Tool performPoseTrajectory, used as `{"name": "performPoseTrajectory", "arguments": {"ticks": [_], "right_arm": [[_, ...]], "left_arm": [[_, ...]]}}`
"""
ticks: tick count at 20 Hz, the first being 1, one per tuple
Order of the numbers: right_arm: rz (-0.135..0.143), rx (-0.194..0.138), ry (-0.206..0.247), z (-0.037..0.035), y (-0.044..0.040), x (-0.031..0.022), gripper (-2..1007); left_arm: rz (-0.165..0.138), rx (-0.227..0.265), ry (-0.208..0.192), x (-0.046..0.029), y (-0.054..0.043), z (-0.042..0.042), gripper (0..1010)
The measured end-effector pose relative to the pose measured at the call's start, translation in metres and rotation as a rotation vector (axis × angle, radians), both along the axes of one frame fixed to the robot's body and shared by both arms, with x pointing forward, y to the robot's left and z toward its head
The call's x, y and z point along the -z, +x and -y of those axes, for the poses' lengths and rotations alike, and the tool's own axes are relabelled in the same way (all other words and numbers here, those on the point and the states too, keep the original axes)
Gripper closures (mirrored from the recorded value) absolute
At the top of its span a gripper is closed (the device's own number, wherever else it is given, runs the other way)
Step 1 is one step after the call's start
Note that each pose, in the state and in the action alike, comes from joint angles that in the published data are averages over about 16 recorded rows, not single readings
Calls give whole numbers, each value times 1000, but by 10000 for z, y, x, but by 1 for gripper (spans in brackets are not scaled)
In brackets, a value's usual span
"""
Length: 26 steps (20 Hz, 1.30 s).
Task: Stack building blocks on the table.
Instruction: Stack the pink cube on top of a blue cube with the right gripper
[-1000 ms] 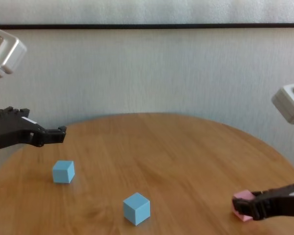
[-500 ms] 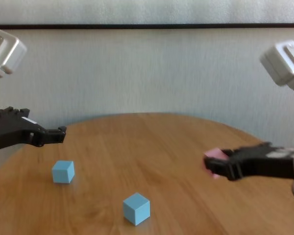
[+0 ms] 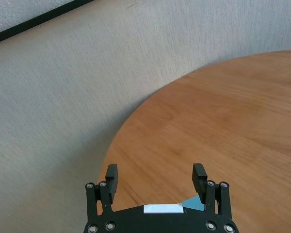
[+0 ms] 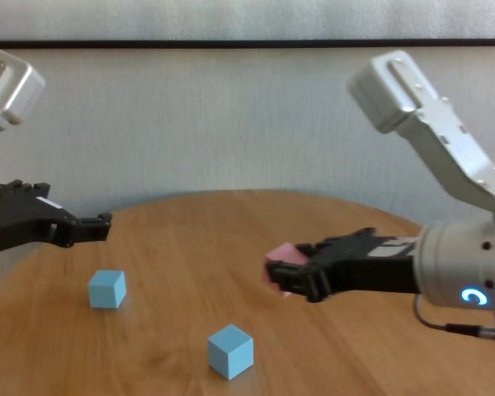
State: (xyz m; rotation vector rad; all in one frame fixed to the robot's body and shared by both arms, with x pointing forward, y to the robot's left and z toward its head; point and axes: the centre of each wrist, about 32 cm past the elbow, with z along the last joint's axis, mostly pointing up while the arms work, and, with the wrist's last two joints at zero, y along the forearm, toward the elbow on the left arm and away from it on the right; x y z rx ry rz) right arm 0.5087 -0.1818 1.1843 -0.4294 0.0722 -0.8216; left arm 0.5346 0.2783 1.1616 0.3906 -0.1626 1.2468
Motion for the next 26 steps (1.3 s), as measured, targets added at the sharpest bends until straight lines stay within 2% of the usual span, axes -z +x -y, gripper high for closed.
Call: {"name": "performPoseTrajectory", "arguments": {"ticks": [5, 9, 16, 26], "right_arm": [[-11, -44, -17, -168, -32, -13, 635], [-24, -63, -29, -265, -75, -20, 635], [-45, -76, -55, -372, -151, -21, 635], [-51, -80, -68, -486, -204, 2, 635]], "left_arm": [[0, 0, 0, 0, 0, 0, 8], [0, 0, 0, 0, 0, 0, 8], [0, 0, 0, 0, 0, 0, 8], [0, 0, 0, 0, 0, 0, 8]]}}
